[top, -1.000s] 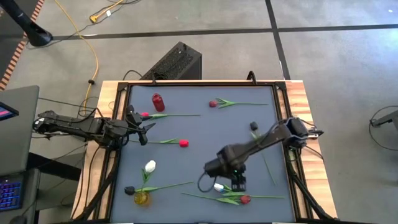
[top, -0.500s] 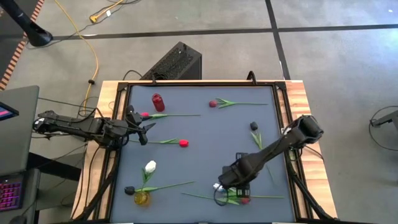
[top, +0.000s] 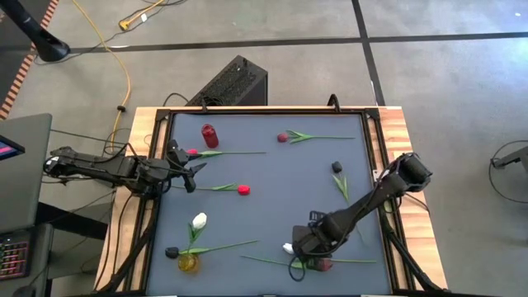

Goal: Sort flowers into vase by color
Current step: Put the white tulip into the yellow vase

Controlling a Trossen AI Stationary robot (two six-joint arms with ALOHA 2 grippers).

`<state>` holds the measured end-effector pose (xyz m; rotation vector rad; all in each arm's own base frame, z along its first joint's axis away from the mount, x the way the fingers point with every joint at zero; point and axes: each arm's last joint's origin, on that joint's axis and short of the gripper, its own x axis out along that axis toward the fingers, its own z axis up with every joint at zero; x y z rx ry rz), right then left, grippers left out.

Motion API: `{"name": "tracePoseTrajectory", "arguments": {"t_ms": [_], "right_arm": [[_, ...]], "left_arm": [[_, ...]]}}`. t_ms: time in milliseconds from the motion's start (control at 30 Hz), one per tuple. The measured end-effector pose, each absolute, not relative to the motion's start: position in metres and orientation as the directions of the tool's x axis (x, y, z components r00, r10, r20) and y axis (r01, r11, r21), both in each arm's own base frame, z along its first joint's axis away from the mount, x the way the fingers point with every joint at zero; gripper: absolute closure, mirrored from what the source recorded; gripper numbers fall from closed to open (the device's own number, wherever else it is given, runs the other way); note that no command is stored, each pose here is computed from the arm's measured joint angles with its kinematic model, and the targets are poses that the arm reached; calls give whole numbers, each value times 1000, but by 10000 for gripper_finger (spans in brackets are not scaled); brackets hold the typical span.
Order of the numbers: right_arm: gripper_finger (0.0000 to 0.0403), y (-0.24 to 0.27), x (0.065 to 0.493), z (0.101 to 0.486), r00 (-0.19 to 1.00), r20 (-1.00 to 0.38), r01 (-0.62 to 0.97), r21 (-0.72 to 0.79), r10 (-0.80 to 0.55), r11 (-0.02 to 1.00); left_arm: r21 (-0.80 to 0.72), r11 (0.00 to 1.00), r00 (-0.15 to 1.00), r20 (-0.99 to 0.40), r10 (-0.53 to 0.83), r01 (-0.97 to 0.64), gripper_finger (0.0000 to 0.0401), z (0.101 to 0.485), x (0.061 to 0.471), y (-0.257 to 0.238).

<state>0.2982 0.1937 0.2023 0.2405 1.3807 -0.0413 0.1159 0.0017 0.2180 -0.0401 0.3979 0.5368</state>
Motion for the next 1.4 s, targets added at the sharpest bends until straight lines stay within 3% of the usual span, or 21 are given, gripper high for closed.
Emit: {"name": "tracePoseTrajectory", "arguments": {"t_ms": [200,433,1133,1400], "right_arm": [[169,198,307,205,289,-947,161,197,144,967],[169,199,308,203,290,-946,161,198,146,967],[169,218,286,174,64,-993,115,106,99,988],[168,219,284,174,46,-994,156,109,103,982]], "left_arm": [[66,860,785,-379,490,-506,246,218,116,2],[66,860,785,-379,490,-505,246,218,116,2],[59,869,792,-384,475,-492,246,218,116,1],[47,869,794,-385,471,-493,246,218,116,1]]}}
